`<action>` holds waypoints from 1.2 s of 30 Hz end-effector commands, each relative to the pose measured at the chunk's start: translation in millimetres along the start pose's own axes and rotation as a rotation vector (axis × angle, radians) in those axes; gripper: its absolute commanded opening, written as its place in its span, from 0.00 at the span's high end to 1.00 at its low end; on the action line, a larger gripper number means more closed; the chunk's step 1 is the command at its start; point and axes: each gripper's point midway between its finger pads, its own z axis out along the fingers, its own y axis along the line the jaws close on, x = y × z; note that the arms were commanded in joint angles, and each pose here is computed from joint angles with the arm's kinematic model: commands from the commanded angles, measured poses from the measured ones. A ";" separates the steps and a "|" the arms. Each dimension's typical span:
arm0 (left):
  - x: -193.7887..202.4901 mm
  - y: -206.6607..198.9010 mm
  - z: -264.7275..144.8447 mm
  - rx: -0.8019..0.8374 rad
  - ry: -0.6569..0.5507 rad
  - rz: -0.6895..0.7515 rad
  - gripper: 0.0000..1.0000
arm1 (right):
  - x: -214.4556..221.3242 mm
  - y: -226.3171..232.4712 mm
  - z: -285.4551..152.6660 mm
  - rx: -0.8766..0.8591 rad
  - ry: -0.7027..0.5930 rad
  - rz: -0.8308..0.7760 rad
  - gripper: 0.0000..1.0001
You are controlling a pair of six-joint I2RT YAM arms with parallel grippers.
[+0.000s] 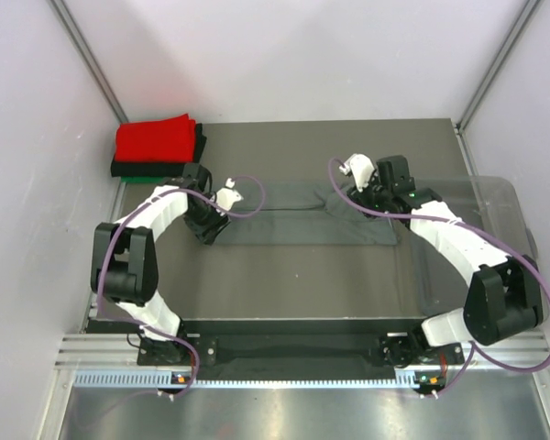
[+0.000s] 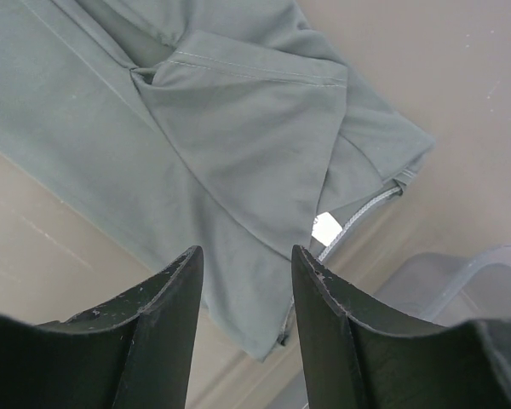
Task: Fold and stack the t-shirts
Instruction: Fold the tshirt
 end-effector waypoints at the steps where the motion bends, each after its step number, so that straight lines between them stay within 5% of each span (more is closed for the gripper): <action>1: -19.3 9.7 4.9 -0.016 -0.034 0.050 0.41 | -1.6 -2.5 2.4 -0.007 -0.016 0.028 0.54; 11: -11.2 1.5 33.0 0.011 0.044 0.066 0.46 | 4.5 -8.0 8.3 -0.001 0.000 0.041 0.53; 17: -2.7 3.2 40.4 -0.001 0.078 0.060 0.75 | 7.9 -24.2 13.1 0.049 0.024 0.049 0.54; 18: -3.5 5.0 41.2 -0.011 0.074 0.060 0.86 | 8.0 -25.6 13.6 0.052 0.027 0.050 0.53; 23: -2.9 7.7 44.2 -0.034 0.065 0.060 0.99 | 6.6 -29.0 16.4 0.053 0.032 0.059 0.53; 36: 13.0 -23.7 10.2 0.009 0.119 0.107 1.00 | 17.0 -61.7 21.9 0.157 0.095 0.078 0.52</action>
